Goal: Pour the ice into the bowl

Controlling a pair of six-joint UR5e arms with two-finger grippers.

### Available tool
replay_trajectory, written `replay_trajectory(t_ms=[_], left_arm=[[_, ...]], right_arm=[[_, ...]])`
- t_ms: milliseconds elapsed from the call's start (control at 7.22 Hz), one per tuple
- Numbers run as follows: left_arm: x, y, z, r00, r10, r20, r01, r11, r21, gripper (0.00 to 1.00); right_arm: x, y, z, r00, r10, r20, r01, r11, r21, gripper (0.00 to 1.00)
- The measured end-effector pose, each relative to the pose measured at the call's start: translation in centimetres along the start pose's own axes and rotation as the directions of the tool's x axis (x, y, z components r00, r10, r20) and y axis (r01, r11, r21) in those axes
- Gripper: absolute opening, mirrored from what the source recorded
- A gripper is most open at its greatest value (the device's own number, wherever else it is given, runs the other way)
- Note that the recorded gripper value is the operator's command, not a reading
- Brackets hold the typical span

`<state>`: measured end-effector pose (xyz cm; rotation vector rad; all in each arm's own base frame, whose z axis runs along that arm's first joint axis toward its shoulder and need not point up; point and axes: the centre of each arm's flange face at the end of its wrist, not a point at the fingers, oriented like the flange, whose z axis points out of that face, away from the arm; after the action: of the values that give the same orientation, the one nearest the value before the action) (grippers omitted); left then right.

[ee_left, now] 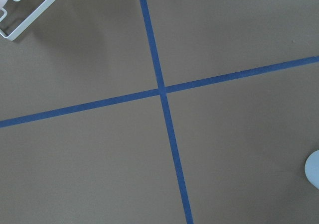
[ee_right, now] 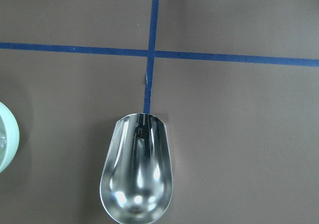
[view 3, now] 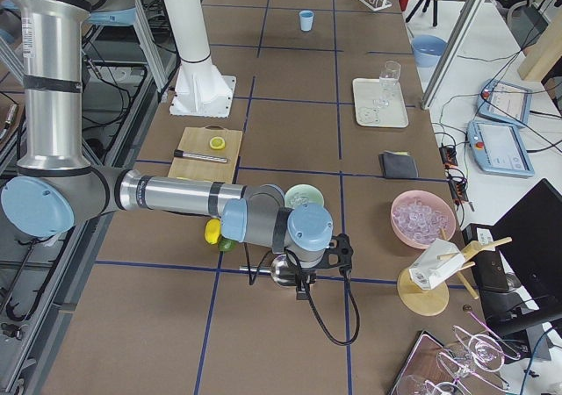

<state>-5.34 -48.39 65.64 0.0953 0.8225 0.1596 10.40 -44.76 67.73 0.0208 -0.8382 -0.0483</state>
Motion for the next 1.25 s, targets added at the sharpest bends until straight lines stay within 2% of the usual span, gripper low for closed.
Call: replay_trajectory(t_ms=[415,831,1246], left_arm=[[-0.4,0.1,-0.3,1.000,-0.018,0.003,0.018,1.000,0.002,1.00],[-1.4,0.5,-2.2,0.999,-0.036,0.017,0.035,0.999,0.040,1.00],[-1.8,0.7,-2.8,0.999,-0.046,0.018,0.045,0.998,0.052,1.00]], right_arm=[[-0.1,-1.0,-0.3,1.000,-0.002,0.001,0.002,1.000,0.007,1.00],[-0.4,-1.1,-0.5,1.000,0.011,0.016,-0.011,1.000,0.011,1.00],[-0.6,-1.2,-0.6,1.000,0.013,0.028,-0.013,1.000,0.016,1.00]])
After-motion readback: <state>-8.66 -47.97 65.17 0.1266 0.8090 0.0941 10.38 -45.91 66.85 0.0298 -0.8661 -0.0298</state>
